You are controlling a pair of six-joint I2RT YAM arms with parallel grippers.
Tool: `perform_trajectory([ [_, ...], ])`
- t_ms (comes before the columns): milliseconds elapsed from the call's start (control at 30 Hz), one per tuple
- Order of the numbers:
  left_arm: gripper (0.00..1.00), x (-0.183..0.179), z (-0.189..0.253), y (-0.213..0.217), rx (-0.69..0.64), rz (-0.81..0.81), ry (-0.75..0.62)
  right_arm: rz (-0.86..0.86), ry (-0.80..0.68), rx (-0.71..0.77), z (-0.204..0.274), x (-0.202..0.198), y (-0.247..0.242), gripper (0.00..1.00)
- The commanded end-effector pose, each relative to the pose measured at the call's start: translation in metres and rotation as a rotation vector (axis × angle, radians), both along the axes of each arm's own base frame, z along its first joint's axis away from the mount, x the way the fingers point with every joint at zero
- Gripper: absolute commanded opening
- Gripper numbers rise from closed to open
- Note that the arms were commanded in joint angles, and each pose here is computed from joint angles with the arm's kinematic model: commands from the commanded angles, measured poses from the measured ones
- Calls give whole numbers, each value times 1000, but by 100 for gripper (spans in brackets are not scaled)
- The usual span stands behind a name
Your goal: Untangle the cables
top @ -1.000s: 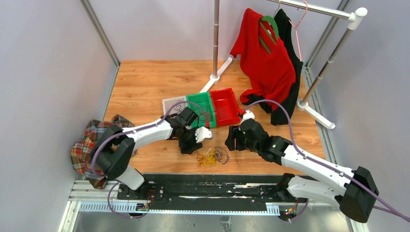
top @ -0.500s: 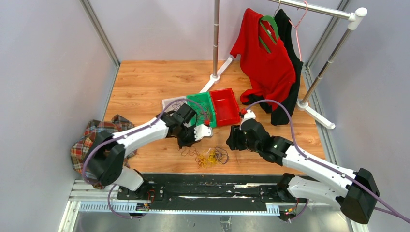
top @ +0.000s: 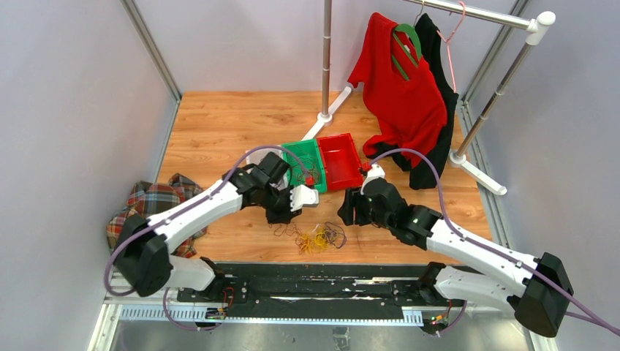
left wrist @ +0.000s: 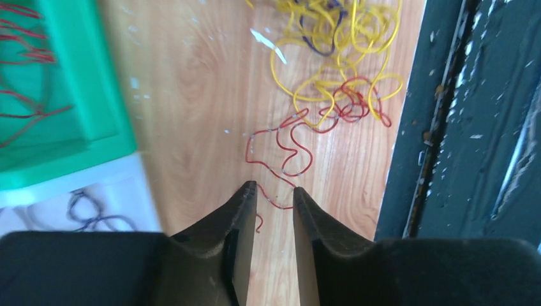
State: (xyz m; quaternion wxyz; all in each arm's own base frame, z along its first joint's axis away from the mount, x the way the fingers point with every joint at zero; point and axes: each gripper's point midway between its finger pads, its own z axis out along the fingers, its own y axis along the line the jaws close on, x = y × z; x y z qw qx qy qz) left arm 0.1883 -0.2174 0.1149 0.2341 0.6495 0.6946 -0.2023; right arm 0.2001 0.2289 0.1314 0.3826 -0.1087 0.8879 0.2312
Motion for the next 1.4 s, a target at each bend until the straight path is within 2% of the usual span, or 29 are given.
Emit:
perform_trajectory([
  [0, 38, 3, -37, -2, 42, -8, 27, 7, -35, 24, 11, -2, 1, 59],
  [100, 43, 10, -46, -9, 35, -12, 26, 2, -35, 23, 10, -3, -1, 59],
  [400, 44, 11, -72, -20, 29, -46, 87, -9, -27, 21, 6, -5, -5, 58],
  [500, 43, 13, -80, -20, 56, -40, 103, -8, -24, 17, 4, -6, -5, 56],
  [700, 31, 18, -83, -22, 69, -35, 107, -12, -22, 22, 5, -6, -5, 52],
  [867, 36, 14, -89, -13, 110, -54, 96, -12, -24, 23, 5, -6, -5, 51],
  [933, 31, 13, -91, -8, 133, -66, 78, -13, -22, 21, 4, -6, -6, 51],
  [1033, 14, 12, -89, -4, 151, -70, 65, -12, -23, 21, 4, -6, -5, 48],
  [1133, 1, 13, -80, -3, 140, -71, 45, -11, -27, 25, 6, -5, -5, 47],
  [1367, 1, 13, -34, -5, 95, -51, 11, -9, -46, 35, 11, -4, -4, 45],
])
